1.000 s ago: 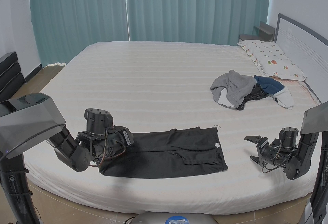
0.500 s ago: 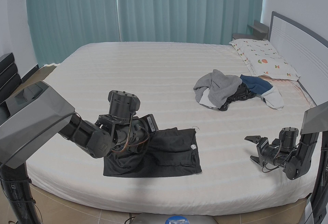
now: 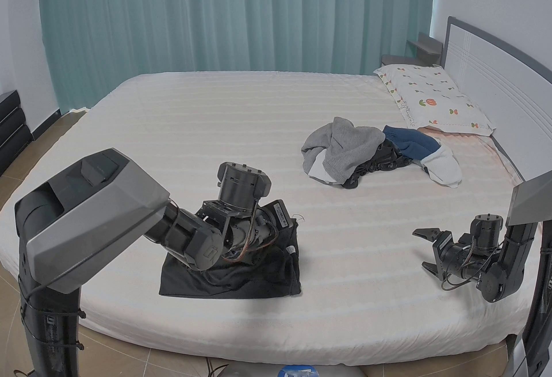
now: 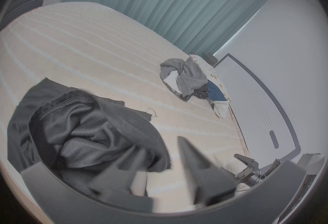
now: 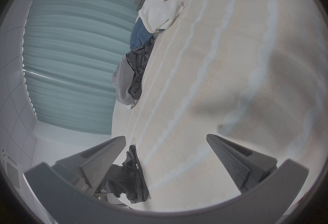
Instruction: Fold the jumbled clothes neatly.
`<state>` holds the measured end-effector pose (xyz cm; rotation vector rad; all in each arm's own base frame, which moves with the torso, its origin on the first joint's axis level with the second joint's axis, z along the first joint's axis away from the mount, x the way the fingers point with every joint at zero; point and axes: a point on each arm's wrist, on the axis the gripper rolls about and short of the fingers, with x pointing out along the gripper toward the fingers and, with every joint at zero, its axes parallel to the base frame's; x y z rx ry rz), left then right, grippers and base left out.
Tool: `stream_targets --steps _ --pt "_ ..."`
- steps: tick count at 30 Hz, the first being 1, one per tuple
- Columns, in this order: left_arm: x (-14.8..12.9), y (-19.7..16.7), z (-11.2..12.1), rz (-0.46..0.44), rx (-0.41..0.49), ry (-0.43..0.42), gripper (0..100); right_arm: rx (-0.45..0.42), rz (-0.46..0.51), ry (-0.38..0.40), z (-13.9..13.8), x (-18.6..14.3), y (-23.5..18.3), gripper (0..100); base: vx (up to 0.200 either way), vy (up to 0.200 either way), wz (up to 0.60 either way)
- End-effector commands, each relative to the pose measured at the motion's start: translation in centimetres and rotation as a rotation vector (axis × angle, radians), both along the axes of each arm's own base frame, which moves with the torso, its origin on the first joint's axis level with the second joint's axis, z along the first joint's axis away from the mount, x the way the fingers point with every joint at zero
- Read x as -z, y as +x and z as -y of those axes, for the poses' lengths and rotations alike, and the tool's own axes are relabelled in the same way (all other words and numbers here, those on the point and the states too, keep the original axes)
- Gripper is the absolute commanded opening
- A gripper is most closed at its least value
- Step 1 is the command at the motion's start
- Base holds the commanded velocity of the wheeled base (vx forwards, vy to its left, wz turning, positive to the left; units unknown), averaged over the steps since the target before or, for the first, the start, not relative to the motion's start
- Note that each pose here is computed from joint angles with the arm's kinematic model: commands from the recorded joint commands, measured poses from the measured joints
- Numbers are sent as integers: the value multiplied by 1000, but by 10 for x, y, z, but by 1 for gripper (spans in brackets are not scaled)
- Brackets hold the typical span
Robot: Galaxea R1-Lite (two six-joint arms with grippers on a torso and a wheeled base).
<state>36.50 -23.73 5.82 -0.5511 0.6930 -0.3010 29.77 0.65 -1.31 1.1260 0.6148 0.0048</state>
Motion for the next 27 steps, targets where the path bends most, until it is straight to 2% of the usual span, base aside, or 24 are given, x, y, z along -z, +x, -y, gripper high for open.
stream_targets --steps 1,6,11,16,21,23,27 --pt "16 3 5 -25 -1 12 100 -2 1 0 0 0 0 100 0 0 0" --pt "21 -1 5 -49 -13 12 100 0 1 0 0 0 0 100 0 0 0" --pt "4 -12 -9 -53 -48 -13 100 0 1 0 0 0 0 100 0 0 0" --pt "-21 -27 -53 -64 -130 -52 100 -2 1 0 0 0 0 100 0 0 0" --pt "-40 -29 -98 -47 -240 -188 100 -2 -1 0 0 0 0 100 0 0 0" --pt "-37 -30 -113 -61 -263 -206 100 0 -1 0 0 0 0 100 0 0 0" --pt "-17 -34 -143 -154 -331 -266 100 -2 -1 0 0 0 0 100 0 0 0"
